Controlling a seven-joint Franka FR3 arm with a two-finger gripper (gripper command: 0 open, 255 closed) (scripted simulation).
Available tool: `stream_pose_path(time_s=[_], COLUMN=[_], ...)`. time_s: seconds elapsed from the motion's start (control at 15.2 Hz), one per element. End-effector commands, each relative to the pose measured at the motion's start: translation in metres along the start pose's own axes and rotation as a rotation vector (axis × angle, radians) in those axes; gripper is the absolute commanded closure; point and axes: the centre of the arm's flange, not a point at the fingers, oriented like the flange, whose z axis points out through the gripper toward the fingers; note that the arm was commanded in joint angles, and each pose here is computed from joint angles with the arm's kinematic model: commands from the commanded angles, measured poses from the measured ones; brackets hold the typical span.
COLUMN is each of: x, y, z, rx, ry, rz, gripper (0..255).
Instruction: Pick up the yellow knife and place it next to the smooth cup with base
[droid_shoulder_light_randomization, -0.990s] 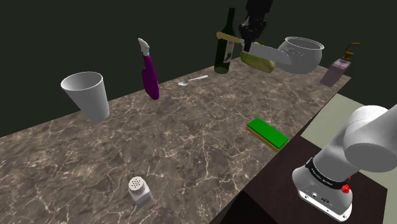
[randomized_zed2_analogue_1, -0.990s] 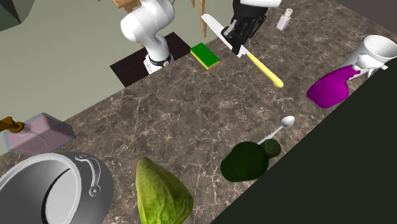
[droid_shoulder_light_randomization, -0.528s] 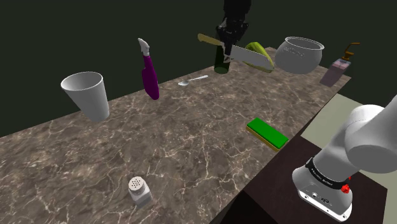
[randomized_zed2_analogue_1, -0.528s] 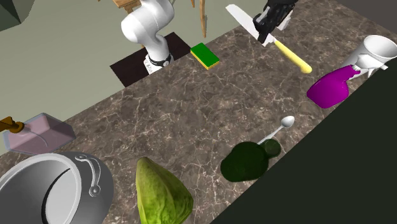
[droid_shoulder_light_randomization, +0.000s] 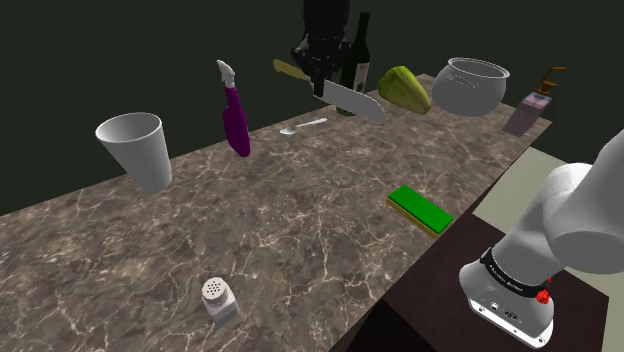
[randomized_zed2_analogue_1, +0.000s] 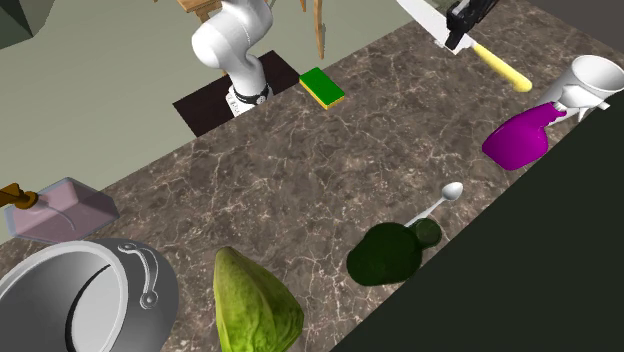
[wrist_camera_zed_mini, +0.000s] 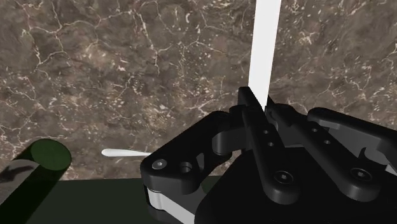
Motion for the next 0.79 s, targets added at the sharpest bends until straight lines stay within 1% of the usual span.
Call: stream_pose_path(time_s=[0.0, 0.73], x=[0.005, 0.023], y=[-0.028, -0.172], z=[-0.001, -0.002], rx=[0.001, 0.001], ry=[0.000, 0.000], rz=[0.002, 0.002], gripper=[255, 255])
